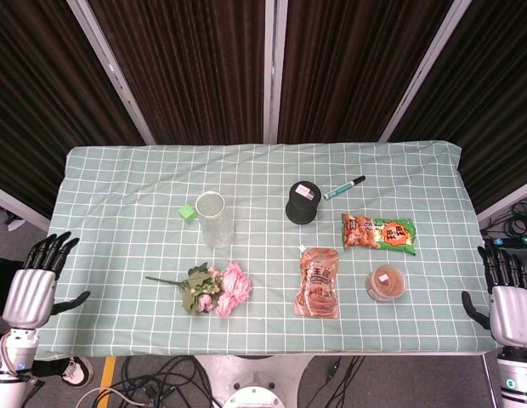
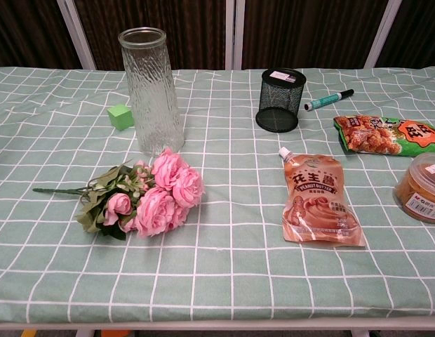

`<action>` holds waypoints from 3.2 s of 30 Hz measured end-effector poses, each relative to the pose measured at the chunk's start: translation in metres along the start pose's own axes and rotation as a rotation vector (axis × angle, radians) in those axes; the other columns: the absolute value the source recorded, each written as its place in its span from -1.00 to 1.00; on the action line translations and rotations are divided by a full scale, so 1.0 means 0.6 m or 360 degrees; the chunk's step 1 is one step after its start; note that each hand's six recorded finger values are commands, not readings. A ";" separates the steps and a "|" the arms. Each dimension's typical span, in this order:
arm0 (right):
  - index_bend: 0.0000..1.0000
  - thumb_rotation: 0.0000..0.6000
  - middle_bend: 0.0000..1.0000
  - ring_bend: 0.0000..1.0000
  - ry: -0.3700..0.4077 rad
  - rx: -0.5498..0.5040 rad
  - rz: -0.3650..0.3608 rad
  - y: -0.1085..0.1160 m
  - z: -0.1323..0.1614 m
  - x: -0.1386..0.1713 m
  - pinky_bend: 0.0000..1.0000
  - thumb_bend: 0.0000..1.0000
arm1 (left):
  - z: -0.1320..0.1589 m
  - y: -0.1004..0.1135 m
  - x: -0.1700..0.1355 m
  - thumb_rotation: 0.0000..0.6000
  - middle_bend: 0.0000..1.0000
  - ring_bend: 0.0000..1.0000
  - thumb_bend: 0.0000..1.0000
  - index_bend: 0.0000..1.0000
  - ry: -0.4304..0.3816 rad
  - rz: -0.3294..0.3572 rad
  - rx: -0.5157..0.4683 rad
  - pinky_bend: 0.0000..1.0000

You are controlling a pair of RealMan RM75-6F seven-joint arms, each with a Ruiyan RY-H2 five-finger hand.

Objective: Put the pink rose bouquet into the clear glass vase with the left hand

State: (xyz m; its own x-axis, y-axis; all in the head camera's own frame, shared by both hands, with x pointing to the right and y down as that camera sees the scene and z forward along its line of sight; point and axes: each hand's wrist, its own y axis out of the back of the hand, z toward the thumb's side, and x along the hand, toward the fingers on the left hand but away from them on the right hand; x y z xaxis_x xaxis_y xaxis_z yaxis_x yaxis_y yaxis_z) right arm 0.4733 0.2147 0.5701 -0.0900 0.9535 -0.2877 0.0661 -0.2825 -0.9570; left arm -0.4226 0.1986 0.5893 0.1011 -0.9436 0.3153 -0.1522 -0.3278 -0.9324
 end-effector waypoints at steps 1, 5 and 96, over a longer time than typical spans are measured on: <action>-1.00 1.00 -1.00 -1.00 -0.0001 0.0000 0.0001 0.000 0.000 0.000 -1.00 -0.45 | 0.001 -0.001 0.000 1.00 -0.89 -0.95 -0.82 -0.77 -0.0003 -0.0003 0.0000 -0.78; -1.00 1.00 -1.00 -1.00 0.0017 0.0004 0.0023 0.002 0.003 0.000 -1.00 -0.49 | 0.002 -0.007 -0.001 1.00 -0.89 -0.95 -0.82 -0.77 -0.0005 -0.0021 -0.0001 -0.78; -1.00 1.00 -1.00 -1.00 -0.0092 -0.0009 0.0015 0.020 -0.027 -0.013 -1.00 -0.51 | 0.355 -0.254 0.128 1.00 -1.00 -1.00 -0.92 -0.88 -0.0829 -0.0900 -0.0365 -0.84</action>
State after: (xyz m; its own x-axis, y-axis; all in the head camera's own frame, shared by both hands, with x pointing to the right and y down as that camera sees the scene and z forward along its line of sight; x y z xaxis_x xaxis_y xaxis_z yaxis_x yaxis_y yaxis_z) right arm 0.4910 0.2057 0.5614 -0.1469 0.9431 -0.2983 0.0731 -0.2904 -0.9541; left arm -0.1820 0.1861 0.7180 0.6607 -0.5074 0.5532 -0.1335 -0.8046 -0.5786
